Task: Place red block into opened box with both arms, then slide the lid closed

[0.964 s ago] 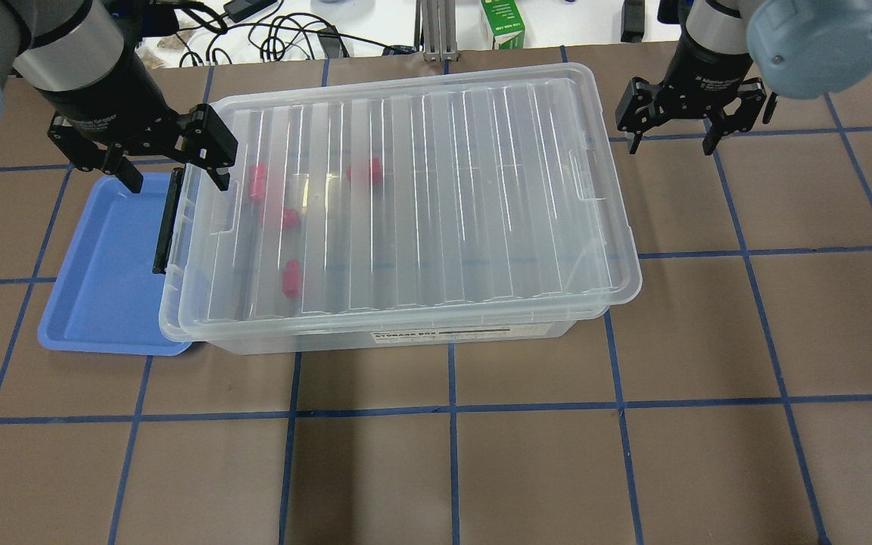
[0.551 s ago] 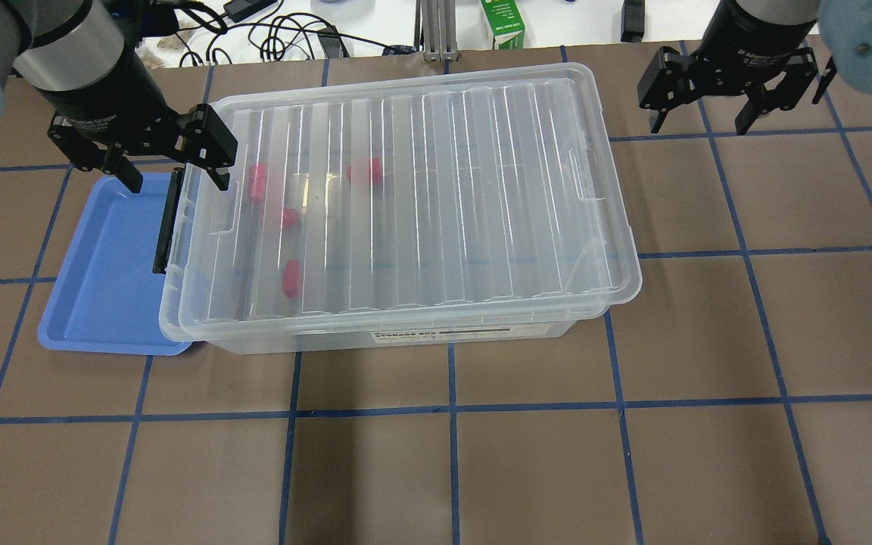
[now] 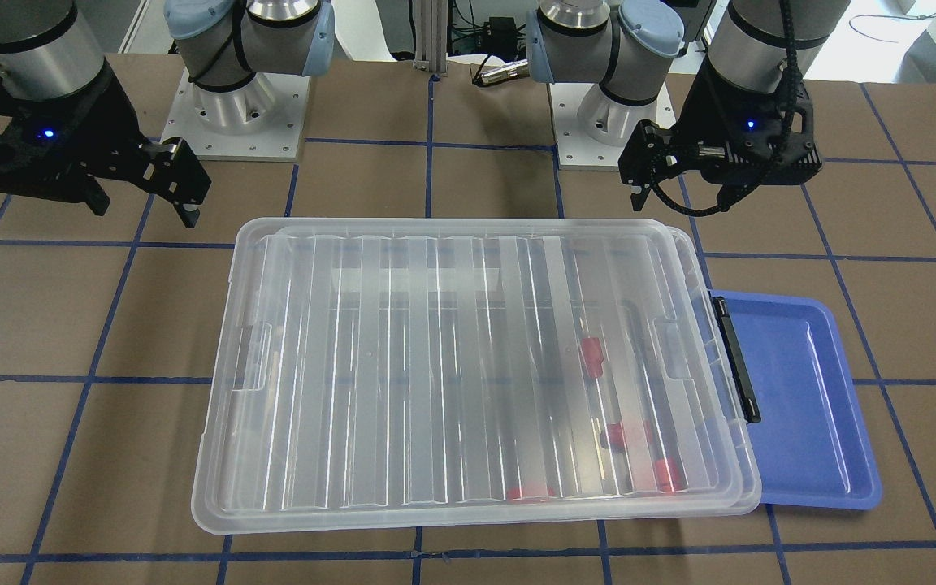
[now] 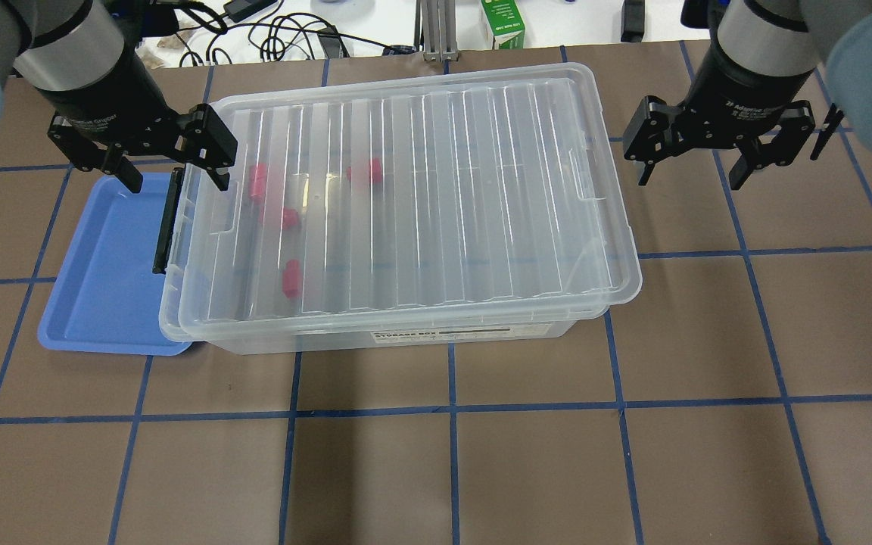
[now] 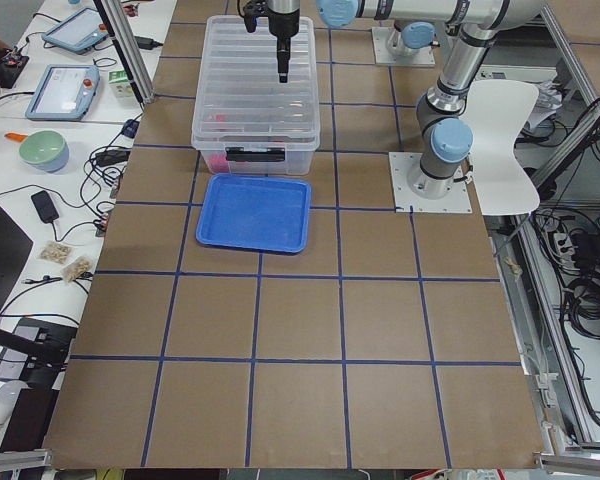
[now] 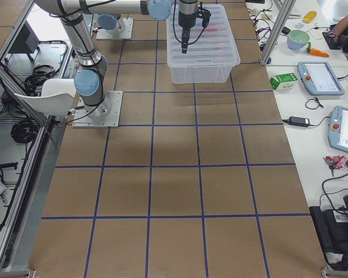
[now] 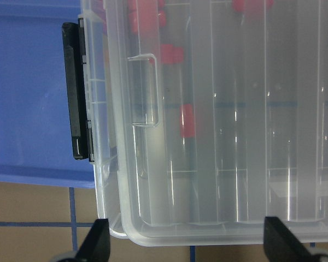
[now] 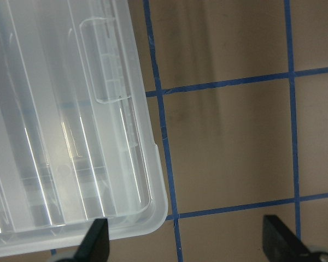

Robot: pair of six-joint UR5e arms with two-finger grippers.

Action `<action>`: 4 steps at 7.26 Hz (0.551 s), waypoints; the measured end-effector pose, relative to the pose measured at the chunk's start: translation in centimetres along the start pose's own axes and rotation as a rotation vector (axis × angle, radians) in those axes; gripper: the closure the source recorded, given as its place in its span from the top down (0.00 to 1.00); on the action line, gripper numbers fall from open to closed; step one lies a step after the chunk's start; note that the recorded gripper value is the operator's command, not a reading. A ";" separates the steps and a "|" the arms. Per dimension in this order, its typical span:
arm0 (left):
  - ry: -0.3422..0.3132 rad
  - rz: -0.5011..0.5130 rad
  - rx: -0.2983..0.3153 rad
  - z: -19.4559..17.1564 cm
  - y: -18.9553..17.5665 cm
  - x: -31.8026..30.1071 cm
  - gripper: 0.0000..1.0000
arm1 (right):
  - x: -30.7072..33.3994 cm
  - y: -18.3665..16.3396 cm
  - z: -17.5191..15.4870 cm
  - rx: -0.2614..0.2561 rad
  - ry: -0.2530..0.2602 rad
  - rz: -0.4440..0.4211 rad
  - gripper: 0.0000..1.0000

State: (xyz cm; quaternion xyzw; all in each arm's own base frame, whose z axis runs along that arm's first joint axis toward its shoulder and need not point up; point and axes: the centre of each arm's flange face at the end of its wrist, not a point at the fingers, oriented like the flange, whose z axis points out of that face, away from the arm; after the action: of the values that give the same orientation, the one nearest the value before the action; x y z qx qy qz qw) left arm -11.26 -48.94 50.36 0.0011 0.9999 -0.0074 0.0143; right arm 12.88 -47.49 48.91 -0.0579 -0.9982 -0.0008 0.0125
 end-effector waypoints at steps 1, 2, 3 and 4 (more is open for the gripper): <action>0.000 0.000 0.000 0.0 0.0 0.0 1.00 | -0.5 0.5 -0.3 0.012 -0.003 -0.008 1.00; 0.000 0.000 0.000 0.0 0.0 0.0 1.00 | -0.6 0.5 -0.6 0.027 -0.010 -0.009 1.00; 0.004 0.001 0.000 0.0 -0.1 0.0 1.00 | -0.4 0.3 -0.9 0.040 -0.015 -0.006 1.00; 0.006 0.004 -0.002 0.2 -0.2 0.2 1.00 | -0.1 0.2 -1.1 0.048 -0.017 -0.007 1.00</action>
State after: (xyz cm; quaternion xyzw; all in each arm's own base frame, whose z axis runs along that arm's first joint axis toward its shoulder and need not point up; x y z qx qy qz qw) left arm -11.42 -49.13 50.21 0.0030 0.9999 -0.0064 0.0112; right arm 13.03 -47.36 50.01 -0.0540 -0.9982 0.0238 0.0056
